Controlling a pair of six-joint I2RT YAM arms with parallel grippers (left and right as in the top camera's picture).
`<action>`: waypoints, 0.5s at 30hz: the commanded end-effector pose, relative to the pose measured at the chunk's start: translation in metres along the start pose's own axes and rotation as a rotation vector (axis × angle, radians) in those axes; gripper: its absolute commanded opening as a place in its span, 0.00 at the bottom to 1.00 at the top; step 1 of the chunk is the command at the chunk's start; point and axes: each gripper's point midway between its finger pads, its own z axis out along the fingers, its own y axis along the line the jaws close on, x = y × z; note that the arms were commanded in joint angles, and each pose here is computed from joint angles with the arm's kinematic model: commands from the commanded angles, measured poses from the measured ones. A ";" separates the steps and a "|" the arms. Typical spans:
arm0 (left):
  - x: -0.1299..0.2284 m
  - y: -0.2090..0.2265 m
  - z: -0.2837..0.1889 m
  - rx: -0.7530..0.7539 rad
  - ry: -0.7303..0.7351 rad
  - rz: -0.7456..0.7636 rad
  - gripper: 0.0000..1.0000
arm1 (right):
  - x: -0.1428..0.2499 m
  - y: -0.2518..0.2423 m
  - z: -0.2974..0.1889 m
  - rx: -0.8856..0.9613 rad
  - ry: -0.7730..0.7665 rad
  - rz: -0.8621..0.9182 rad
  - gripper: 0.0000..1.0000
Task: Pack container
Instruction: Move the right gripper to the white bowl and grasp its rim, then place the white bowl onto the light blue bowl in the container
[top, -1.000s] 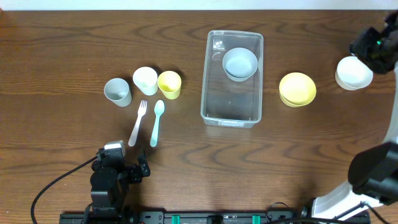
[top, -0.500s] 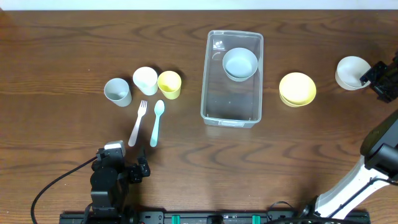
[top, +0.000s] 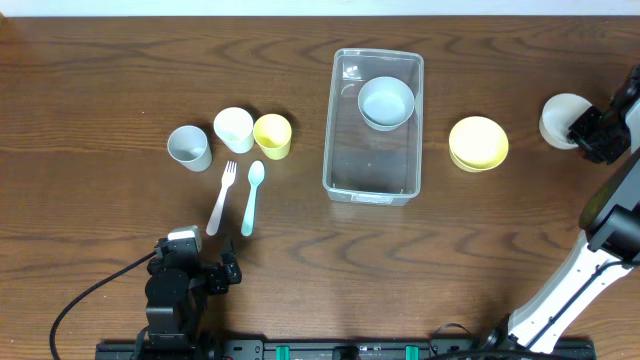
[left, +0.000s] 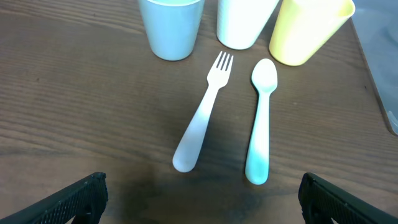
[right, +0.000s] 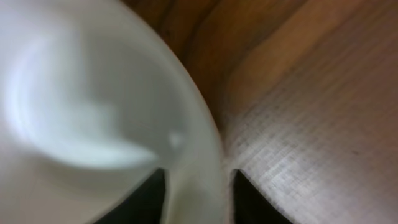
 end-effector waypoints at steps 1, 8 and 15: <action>0.002 0.002 0.002 -0.006 0.001 0.011 0.98 | 0.006 0.003 0.010 -0.010 0.029 -0.002 0.04; 0.002 0.002 0.002 -0.006 0.001 0.011 0.98 | -0.005 0.026 -0.052 -0.071 -0.061 -0.020 0.01; 0.002 0.002 0.002 -0.006 0.002 0.011 0.98 | 0.044 0.146 -0.207 -0.382 -0.267 -0.270 0.01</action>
